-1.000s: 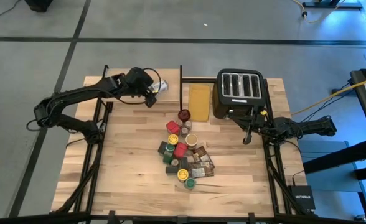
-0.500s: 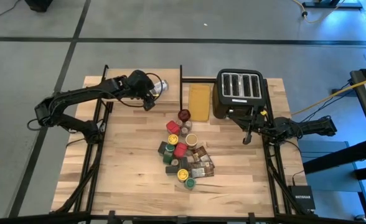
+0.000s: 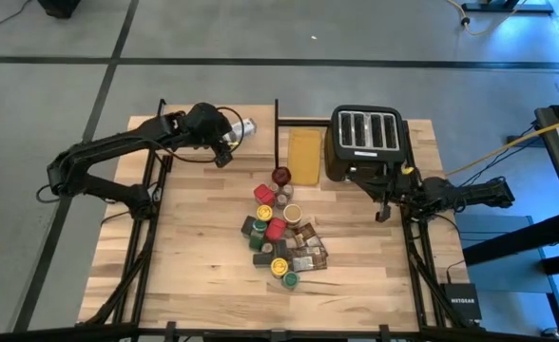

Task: Shelf spices
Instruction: Put the white seasoning bottle on the shelf

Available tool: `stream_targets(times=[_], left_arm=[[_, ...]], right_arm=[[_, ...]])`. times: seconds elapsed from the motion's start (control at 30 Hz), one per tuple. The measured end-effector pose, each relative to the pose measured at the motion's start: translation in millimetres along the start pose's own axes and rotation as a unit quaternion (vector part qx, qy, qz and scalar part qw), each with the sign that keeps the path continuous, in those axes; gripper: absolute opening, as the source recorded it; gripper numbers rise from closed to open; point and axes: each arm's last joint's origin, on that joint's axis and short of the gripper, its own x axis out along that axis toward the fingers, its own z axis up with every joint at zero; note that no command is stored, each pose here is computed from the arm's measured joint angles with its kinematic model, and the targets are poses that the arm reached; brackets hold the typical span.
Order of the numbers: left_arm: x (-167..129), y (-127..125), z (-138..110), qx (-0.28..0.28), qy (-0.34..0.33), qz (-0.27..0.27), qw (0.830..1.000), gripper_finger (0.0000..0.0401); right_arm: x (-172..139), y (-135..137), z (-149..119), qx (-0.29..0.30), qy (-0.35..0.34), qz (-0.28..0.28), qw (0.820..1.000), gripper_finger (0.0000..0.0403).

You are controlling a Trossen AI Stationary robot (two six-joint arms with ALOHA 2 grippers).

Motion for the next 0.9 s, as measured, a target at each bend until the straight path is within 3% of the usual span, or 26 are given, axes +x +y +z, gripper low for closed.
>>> stream_targets(times=[0.13, 0.23, 0.4, 0.57, 0.7, 0.9], left_arm=[[-16, -14, 5, 0.047, -0.009, -0.026, 0.999, 0.0193], [-20, -27, 4, 0.072, -0.007, -0.048, 0.996, 0.0193], [-30, -52, 5, 0.110, -0.022, -0.081, 0.990, 0.0192], [-40, -76, 7, 0.138, -0.055, -0.118, 0.982, 0.0192], [-48, -91, 7, 0.157, -0.081, -0.141, 0.974, 0.0192], [-54, -103, 10, 0.166, -0.111, -0.159, 0.967, 0.0192]], right_arm=[[2, 3, 12, 0.004, -0.055, 0.044, 0.998, 0.0006], [8, 6, 18, -0.015, -0.034, 0.050, 0.998, 0.0019], [35, 15, 39, -0.057, 0.007, 0.053, 0.997, 0.0076], [88, 31, 63, -0.143, 0.071, 0.000, 0.987, 0.0135], [138, 43, 76, -0.240, 0.142, -0.037, 0.960, 0.0179], [212, 51, 89, -0.268, 0.237, 0.007, 0.934, 0.0228]])
